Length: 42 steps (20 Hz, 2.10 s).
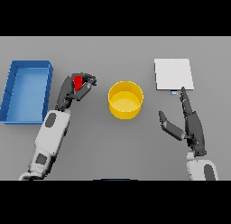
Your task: Pick up the red beaker and tilt it to pour out 1 green nut into yellow bowl. Pick up the yellow bowl and place it on the metallic measuring scale.
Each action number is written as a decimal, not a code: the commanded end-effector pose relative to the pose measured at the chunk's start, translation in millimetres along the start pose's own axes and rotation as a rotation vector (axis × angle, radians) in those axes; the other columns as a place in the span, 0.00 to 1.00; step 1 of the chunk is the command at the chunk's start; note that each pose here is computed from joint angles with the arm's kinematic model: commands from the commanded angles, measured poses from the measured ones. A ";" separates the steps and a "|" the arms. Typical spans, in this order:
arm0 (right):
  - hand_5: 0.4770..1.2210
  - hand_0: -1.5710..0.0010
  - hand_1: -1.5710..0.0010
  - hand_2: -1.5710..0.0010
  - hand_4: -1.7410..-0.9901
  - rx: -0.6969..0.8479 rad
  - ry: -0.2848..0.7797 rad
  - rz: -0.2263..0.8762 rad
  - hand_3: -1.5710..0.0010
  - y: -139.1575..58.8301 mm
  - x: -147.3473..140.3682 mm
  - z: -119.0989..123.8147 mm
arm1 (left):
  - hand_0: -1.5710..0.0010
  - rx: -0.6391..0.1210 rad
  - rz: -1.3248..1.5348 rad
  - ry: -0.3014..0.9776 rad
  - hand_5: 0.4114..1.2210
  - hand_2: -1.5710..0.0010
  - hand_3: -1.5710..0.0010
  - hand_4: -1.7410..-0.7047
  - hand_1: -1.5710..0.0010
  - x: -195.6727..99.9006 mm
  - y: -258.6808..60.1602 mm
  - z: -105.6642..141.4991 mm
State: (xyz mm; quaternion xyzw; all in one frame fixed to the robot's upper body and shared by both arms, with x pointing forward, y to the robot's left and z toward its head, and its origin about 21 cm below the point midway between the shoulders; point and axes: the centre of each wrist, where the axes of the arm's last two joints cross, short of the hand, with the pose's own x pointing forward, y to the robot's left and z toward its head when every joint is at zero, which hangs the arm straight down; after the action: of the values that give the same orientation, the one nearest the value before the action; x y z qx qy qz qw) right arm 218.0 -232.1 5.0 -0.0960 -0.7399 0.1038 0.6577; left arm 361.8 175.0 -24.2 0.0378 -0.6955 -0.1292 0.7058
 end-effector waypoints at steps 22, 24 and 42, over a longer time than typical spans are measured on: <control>0.27 1.00 1.00 1.00 0.65 0.001 0.001 0.044 1.00 -4.6 7.4 7.7 | 0.00 -0.110 -0.405 -0.092 0.87 0.00 0.01 0.01 0.00 85.2 -1.9 -9.8; 0.27 1.00 1.00 1.00 0.65 0.009 -0.003 0.042 1.00 -3.2 7.0 5.8 | 0.00 -0.114 -0.516 -0.080 0.87 0.00 0.00 0.01 0.00 93.6 -6.1 -12.4; 0.26 1.00 1.00 1.00 0.60 -0.011 -0.008 -0.029 1.00 0.9 4.3 3.9 | 0.00 -0.420 -1.610 -0.275 0.99 0.00 0.15 0.03 0.00 147.5 -57.3 -34.7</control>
State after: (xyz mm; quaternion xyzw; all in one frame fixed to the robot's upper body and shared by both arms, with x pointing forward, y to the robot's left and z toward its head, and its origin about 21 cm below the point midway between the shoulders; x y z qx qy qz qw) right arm 213.7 -230.2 8.5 -0.0882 -0.7446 0.0904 0.6555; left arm 388.5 80.4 104.8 0.3724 -0.4983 -0.7233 0.2998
